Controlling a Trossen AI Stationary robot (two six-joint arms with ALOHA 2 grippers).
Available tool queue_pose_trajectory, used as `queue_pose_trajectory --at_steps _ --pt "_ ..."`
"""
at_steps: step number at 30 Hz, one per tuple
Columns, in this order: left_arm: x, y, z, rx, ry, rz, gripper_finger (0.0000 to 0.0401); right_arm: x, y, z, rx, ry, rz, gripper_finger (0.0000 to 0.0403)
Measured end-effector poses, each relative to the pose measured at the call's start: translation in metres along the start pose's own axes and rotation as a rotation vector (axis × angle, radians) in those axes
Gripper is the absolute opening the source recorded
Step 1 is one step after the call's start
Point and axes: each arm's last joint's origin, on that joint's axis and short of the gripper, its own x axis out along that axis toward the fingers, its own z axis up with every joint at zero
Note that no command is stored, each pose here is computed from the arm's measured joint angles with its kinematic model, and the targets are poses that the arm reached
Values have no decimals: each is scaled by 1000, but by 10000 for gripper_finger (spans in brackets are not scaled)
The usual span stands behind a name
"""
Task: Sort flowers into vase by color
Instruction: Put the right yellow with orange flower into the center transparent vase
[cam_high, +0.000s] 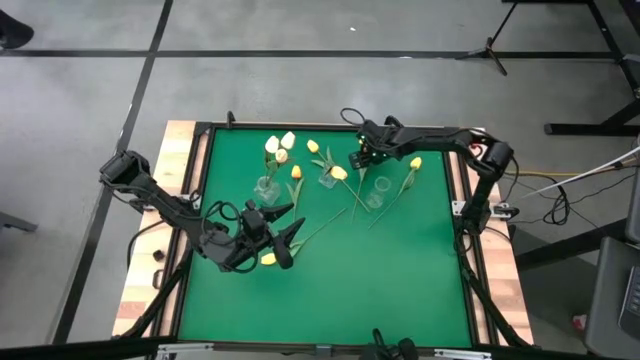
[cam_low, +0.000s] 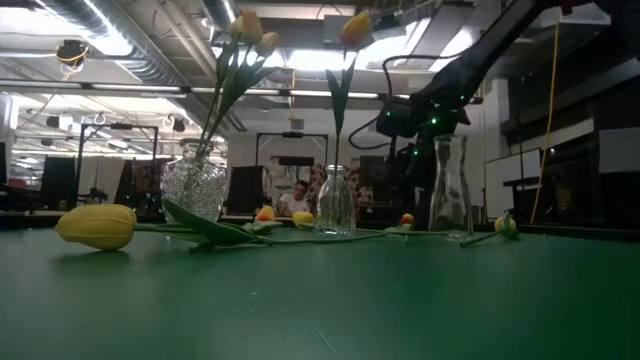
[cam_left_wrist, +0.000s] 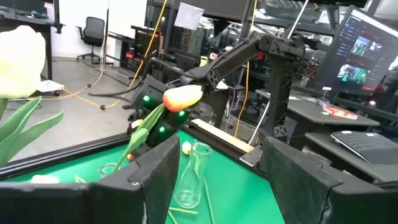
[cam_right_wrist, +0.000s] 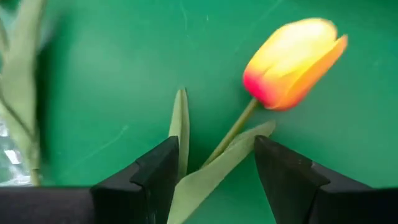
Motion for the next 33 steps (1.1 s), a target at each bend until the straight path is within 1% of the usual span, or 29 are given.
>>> queue_pose_trajectory --at_steps 4,7,10,16,17,18,21,23,27,33 --pt "0 0 -1 13 4 1 227 6 -1 -2 2 18 -12 210" --pt "0 0 -1 15 5 1 227 7 -1 -2 2 15 -19 193" --pt "0 0 -1 17 5 1 227 7 -1 -2 1 13 -27 149" --pt "0 0 -1 17 6 1 227 7 -1 -2 -11 12 -28 24" --pt "0 0 -1 17 6 1 227 7 -1 -2 -22 12 -29 14" --pt "0 0 -1 17 6 1 227 7 -1 -2 -28 12 -29 11" --pt "0 0 -1 17 6 0 227 7 -1 -2 -29 14 -31 24" --pt "-1 0 -2 17 7 -3 227 6 -1 -2 -30 13 -30 26" --pt "-2 0 -2 17 7 -5 227 3 1 1 -32 -23 -9 7" --pt "-2 0 -2 18 7 -5 227 0 7 9 -22 -87 88 13"
